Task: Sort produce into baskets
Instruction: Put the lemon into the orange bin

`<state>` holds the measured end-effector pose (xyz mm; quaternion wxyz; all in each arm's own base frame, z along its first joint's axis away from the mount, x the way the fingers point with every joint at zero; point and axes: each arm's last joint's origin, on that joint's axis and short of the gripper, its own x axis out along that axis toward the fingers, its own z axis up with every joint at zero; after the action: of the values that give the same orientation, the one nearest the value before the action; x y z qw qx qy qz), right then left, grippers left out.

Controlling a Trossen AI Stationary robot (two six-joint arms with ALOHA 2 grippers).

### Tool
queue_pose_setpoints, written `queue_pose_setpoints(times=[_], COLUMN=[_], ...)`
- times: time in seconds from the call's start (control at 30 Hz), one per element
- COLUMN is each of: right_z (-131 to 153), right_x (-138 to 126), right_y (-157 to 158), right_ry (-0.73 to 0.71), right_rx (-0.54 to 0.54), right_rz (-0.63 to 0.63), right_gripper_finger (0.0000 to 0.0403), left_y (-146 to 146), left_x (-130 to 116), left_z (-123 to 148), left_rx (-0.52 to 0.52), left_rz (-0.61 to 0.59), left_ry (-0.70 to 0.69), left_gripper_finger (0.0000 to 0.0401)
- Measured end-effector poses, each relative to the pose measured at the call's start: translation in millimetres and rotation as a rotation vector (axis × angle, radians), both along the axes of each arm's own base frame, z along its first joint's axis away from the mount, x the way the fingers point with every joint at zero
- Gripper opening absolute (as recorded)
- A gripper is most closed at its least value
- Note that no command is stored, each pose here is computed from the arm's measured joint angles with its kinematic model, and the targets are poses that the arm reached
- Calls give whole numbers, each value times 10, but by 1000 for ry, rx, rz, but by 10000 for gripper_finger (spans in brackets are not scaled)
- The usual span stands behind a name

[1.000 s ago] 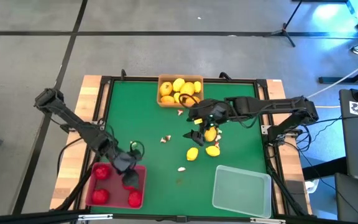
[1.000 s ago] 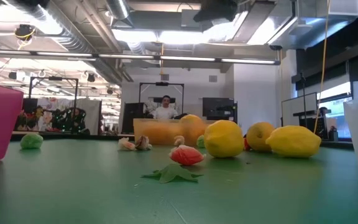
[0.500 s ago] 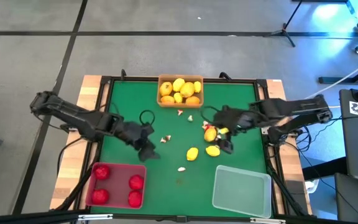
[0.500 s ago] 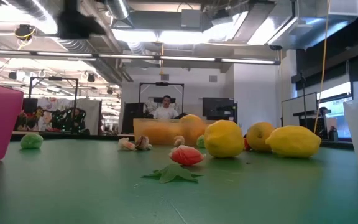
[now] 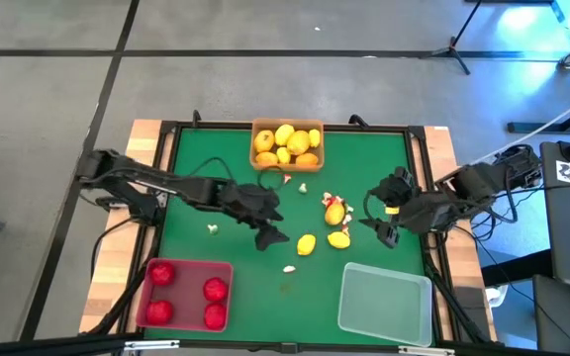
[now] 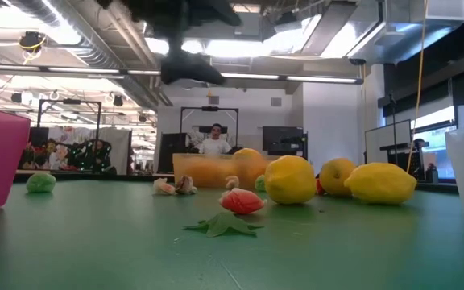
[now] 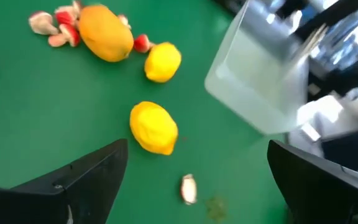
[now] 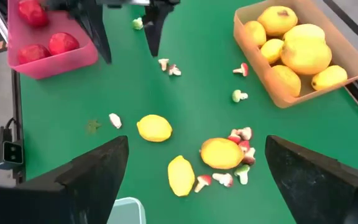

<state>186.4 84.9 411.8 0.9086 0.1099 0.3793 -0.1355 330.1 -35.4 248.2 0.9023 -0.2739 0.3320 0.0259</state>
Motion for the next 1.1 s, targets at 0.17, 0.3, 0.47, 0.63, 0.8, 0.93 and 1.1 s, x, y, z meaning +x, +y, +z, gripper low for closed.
queue_pose_setpoints(times=[0.17, 0.3, 0.47, 0.63, 0.8, 0.93, 1.1], right_z=[-36, -92, -167, -190, -189, -188, -187], right_x=[-23, -33, -49, -56, -54, -53, -52], right_y=[61, 103, 160, 187, 187, 187, 188], right_ry=[-7, -5, 7, 8, 4, 3, 1], right_rx=[15, 14, 22, 28, 36, 37, 39], right_rz=[-24, -43, -51, -51, -60, -61, -61], right_gripper_finger=[374, 374, 374, 374, 374, 374, 374], left_y=[-29, -25, -14, -47, -109, -234, -354], left_x=[387, 630, 773, 860, 897, 916, 934], left_z=[-101, -203, -327, -380, -462, -533, -661], left_rx=[73, 59, 90, 81, 30, 54, 96], left_rz=[-40, 38, 138, 205, 263, 264, 323], left_ry=[85, 149, 261, 276, 289, 283, 283], left_gripper_finger=[382, 382, 382, 382, 382, 382, 382])
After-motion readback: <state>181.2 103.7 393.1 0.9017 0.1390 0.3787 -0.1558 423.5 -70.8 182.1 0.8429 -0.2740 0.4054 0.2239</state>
